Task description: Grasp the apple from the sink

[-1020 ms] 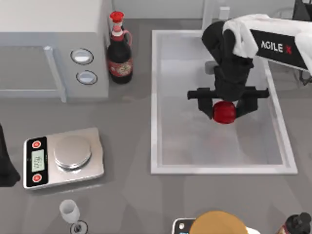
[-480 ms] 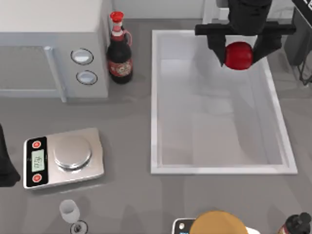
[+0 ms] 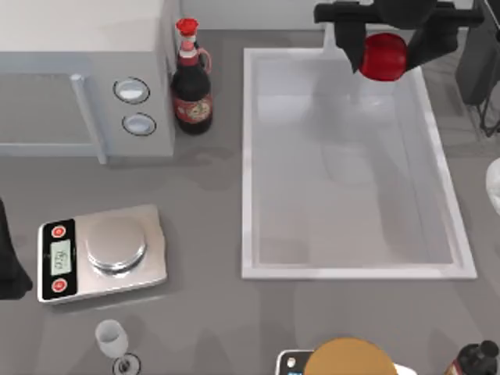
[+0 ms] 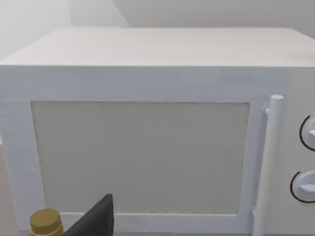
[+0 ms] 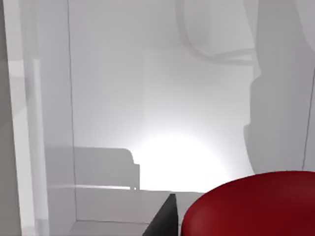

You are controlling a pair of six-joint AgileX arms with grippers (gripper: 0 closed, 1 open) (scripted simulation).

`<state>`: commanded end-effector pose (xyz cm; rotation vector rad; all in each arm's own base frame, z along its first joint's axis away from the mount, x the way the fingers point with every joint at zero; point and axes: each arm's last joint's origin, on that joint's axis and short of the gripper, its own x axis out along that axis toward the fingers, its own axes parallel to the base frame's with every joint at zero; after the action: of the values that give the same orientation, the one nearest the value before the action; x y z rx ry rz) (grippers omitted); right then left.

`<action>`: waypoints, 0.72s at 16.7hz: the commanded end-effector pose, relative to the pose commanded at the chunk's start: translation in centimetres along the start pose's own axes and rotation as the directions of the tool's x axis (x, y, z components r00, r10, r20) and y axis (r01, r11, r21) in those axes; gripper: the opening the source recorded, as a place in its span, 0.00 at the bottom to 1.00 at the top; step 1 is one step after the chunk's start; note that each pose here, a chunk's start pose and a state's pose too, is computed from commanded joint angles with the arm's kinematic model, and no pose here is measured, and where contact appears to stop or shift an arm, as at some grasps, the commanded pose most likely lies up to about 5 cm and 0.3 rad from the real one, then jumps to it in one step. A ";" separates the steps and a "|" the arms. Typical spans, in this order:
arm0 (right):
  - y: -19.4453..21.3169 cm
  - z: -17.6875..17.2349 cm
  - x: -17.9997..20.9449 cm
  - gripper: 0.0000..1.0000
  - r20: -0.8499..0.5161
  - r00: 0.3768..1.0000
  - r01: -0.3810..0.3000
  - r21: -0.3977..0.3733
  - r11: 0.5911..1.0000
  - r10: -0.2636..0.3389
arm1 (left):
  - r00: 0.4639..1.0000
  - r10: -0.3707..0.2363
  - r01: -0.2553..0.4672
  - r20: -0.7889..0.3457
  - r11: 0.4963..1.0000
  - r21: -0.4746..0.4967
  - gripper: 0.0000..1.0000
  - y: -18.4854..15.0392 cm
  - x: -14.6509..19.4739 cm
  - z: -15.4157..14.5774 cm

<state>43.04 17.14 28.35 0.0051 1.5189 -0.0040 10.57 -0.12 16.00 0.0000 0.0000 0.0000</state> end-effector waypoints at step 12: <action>-6.4 -1.1 -4.0 0.00 0.072 0.997 -0.020 -0.006 1.000 0.020 | 1.000 0.000 0.000 0.000 1.000 0.000 1.00 0.0 0.0 0.0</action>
<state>41.68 10.78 32.27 0.0158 1.4463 0.0161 10.57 -0.12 16.00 0.0000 0.0000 0.0000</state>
